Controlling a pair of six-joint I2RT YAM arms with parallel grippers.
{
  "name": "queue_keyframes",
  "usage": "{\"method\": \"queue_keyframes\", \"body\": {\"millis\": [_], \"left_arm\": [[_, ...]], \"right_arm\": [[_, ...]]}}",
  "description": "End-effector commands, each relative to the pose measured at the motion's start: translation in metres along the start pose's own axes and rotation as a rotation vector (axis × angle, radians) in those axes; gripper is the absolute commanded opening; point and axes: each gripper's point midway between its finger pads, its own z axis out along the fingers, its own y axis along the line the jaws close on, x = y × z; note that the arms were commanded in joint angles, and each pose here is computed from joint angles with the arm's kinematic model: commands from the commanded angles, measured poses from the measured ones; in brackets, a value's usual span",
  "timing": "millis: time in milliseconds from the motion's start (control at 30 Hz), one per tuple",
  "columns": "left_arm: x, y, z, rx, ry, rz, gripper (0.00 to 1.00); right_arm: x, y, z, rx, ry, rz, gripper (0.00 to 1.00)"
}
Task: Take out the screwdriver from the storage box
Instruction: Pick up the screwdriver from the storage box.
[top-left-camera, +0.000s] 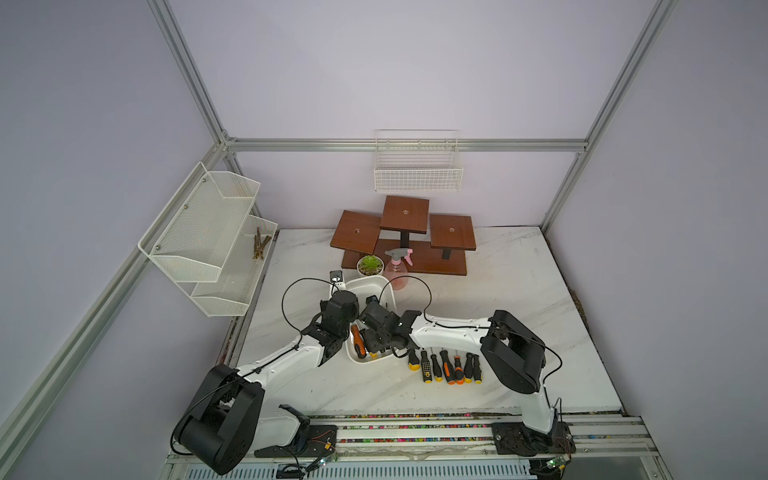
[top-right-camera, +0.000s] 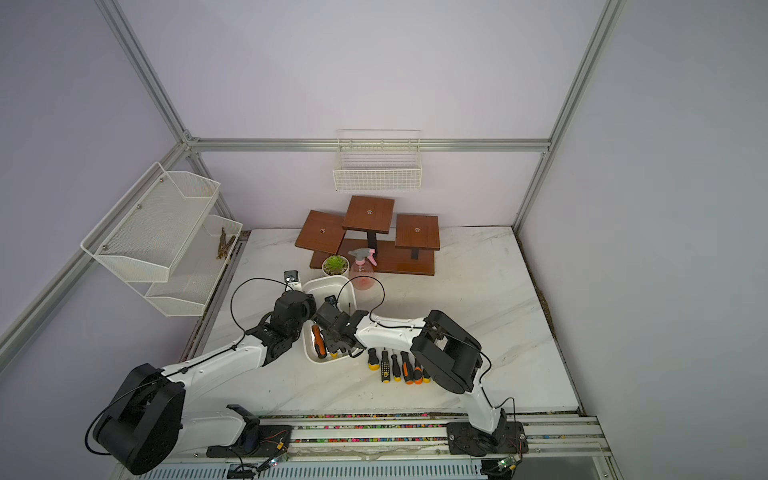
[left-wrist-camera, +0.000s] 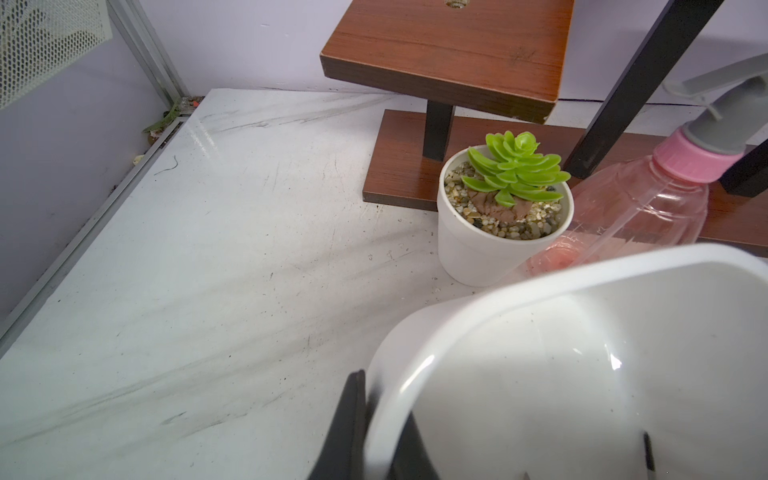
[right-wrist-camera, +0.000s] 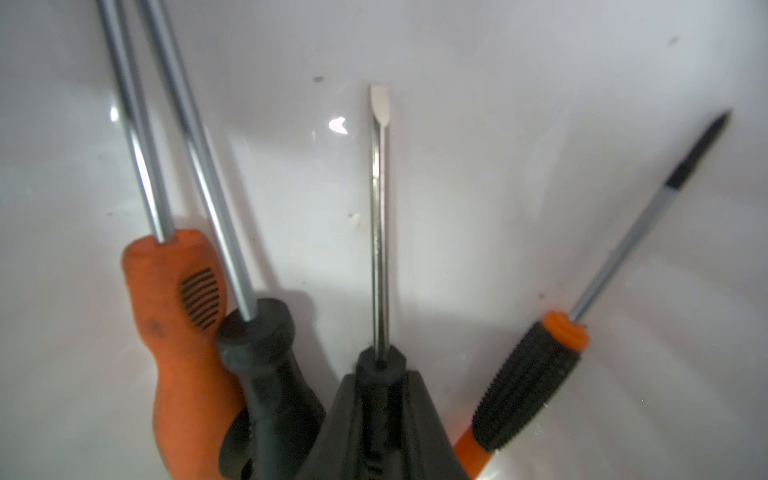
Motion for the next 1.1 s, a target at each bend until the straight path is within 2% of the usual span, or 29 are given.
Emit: {"method": "queue_keyframes", "body": {"millis": [0, 100, 300, 433, 767, 1067], "left_arm": [[-0.022, -0.010, -0.003, 0.038, -0.055, -0.020, 0.00], [-0.022, -0.010, -0.003, 0.037, -0.054, -0.020, 0.00], [-0.023, -0.011, -0.003, 0.038, -0.054, -0.020, 0.00], [-0.022, -0.010, -0.002, 0.036, -0.051, -0.017, 0.00], [-0.023, -0.011, -0.002, 0.035, -0.051, -0.017, 0.00], [-0.023, -0.011, -0.002, 0.038, -0.051, -0.018, 0.00]], "right_arm": [[0.014, -0.015, 0.020, 0.044, 0.054, -0.014, 0.10], [0.005, -0.013, 0.010, 0.031, 0.022, -0.023, 0.00], [-0.026, 0.000, -0.031, -0.064, -0.118, -0.038, 0.00], [-0.039, 0.007, -0.054, -0.107, -0.166, -0.038, 0.00], [-0.046, 0.014, -0.086, -0.190, -0.206, 0.002, 0.00], [-0.031, -0.011, -0.122, -0.140, -0.183, 0.023, 0.00]]}}
